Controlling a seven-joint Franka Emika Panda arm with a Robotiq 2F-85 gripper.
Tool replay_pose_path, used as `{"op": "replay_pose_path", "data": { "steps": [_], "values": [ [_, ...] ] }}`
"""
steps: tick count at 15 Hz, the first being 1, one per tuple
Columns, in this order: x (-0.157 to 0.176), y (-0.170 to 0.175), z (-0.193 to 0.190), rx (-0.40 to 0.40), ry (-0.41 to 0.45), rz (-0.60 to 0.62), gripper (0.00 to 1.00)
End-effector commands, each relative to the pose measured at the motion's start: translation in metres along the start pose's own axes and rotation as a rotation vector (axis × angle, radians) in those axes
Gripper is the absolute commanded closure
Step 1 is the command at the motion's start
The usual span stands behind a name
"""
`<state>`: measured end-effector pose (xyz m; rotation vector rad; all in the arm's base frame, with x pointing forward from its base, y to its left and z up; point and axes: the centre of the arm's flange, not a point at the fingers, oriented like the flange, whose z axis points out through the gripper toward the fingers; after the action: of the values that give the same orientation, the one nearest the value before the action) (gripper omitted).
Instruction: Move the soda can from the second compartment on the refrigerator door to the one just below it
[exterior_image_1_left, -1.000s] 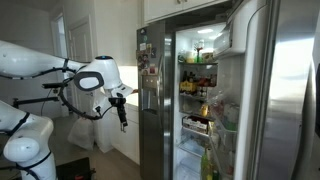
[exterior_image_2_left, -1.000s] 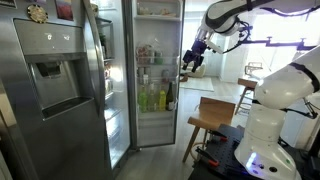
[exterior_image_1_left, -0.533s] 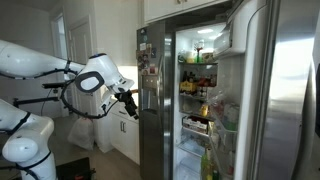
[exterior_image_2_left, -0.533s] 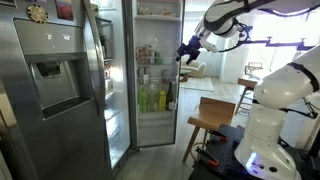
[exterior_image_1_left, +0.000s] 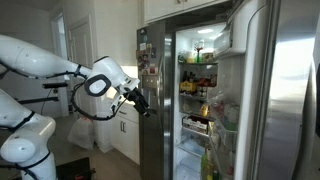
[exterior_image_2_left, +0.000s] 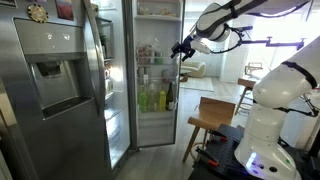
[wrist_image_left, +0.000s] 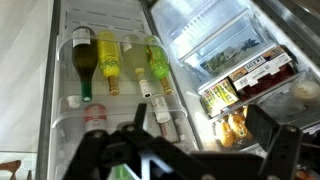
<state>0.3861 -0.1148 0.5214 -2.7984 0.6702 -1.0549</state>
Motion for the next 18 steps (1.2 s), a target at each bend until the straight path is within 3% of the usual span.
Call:
{"op": "replay_pose_path", "data": {
  "steps": [1, 18],
  "values": [
    [0.034, -0.002, 0.017, -0.054, 0.058, 0.06, 0.0],
    [0.184, -0.013, 0.079, -0.18, 0.17, 0.203, 0.0]
  ]
}}
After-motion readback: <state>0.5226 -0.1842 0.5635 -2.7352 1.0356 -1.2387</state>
